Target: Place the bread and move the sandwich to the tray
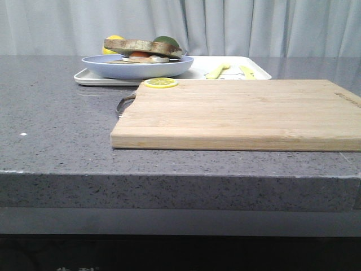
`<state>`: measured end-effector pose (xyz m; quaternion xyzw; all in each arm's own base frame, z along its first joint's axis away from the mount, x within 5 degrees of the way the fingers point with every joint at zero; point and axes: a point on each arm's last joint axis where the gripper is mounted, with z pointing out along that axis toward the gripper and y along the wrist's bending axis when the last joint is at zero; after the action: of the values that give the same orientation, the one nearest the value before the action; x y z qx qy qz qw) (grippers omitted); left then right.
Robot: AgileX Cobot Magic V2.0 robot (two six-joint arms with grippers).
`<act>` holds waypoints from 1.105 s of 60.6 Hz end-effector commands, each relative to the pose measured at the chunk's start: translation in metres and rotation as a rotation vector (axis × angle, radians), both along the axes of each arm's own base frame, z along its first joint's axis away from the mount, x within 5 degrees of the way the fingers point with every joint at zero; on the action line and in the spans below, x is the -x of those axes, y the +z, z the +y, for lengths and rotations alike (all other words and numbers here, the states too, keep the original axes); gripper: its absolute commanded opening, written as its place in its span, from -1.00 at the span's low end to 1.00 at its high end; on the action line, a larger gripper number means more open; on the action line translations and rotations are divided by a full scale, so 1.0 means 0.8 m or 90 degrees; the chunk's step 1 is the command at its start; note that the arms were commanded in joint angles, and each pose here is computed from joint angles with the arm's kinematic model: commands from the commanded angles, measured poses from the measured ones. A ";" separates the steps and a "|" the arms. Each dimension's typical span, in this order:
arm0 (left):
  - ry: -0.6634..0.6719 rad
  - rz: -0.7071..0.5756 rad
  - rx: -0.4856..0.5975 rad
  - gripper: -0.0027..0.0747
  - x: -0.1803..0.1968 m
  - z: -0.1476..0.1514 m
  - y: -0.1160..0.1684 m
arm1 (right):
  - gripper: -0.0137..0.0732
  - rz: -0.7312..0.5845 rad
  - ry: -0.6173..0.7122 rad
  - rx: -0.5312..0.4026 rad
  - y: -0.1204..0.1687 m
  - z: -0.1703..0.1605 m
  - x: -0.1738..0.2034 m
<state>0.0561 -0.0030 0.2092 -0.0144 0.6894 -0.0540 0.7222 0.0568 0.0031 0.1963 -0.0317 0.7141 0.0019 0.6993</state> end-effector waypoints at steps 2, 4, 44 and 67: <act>0.000 -0.061 0.008 -0.98 0.003 0.000 0.009 | -0.84 -0.083 -0.013 0.003 0.015 -0.002 0.003; 0.000 -0.061 0.008 -0.98 0.003 0.000 0.009 | -0.84 -0.082 -0.013 0.003 0.015 -0.002 0.003; 0.000 -0.059 0.007 -0.98 0.003 0.000 0.008 | -0.84 -0.103 -0.011 -0.024 0.019 -0.002 0.003; 0.000 -0.059 0.007 -0.98 0.003 0.000 0.008 | -0.84 -0.115 -0.010 -0.025 0.021 -0.002 0.004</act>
<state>0.0561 -0.0030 0.2092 -0.0144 0.6894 -0.0540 0.7222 0.0568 0.0019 0.2024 -0.0128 0.6910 0.0111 0.7227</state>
